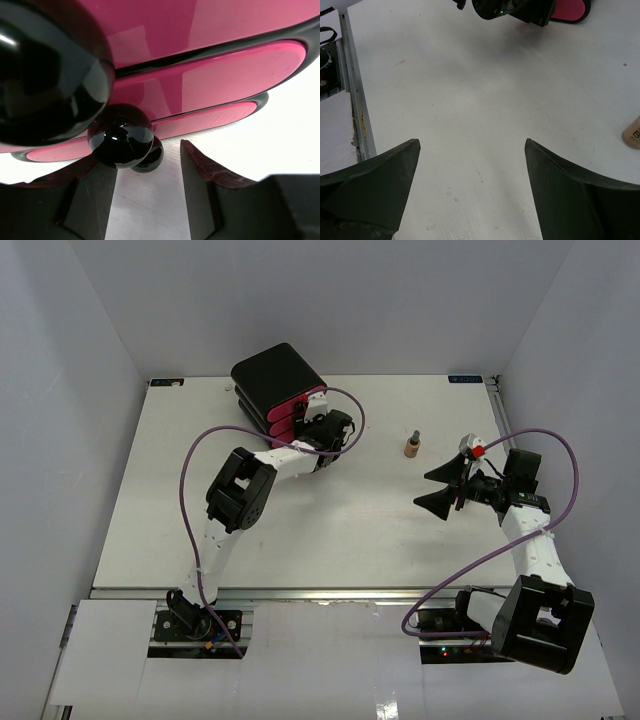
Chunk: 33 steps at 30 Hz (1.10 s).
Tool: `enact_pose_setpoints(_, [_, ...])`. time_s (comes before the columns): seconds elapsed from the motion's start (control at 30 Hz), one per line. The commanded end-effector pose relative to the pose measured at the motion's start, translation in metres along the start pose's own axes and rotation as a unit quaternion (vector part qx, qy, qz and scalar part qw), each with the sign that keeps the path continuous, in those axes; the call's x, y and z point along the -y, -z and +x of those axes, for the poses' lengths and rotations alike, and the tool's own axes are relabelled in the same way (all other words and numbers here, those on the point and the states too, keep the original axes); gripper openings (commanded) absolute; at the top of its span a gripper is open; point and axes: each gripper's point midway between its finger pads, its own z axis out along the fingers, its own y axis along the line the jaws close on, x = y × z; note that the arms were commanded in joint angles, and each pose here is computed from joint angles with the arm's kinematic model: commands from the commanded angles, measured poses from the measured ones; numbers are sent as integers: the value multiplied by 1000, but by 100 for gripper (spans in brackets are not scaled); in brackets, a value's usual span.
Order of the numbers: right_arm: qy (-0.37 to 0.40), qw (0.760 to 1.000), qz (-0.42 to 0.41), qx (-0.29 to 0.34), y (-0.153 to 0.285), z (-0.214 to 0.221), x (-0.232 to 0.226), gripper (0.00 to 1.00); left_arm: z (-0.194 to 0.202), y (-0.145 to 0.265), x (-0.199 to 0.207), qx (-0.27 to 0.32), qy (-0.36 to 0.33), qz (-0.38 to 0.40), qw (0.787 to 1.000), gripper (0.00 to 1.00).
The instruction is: Organize the makeup
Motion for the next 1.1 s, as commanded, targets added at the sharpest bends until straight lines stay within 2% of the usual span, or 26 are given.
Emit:
enact_pose_setpoints(0.0, [12, 1000, 0, 6, 1, -4, 3, 91, -19, -7, -4, 18, 20, -10, 1000, 60])
enact_pose_setpoints(0.17, [11, 1000, 1, 6, 1, -4, 3, 91, -15, -7, -3, 13, 18, -3, 1000, 52])
enact_pose_setpoints(0.3, [12, 1000, 1, 7, 2, -5, 3, 91, -10, -6, -4, 7, 18, 0, 1000, 51])
enact_pose_setpoints(0.57, [11, 1000, 0, 8, 2, -5, 3, 91, -2, -7, -7, 1, 15, -5, 1000, 57])
enact_pose_setpoints(0.8, [11, 1000, 0, 9, 2, -5, 3, 91, -4, -10, -4, 1, 15, -3, 1000, 56])
enact_pose_setpoints(1.07, [11, 1000, 1, 10, 3, -6, 3, 91, 3, -9, -6, -12, 16, 6, 1000, 38])
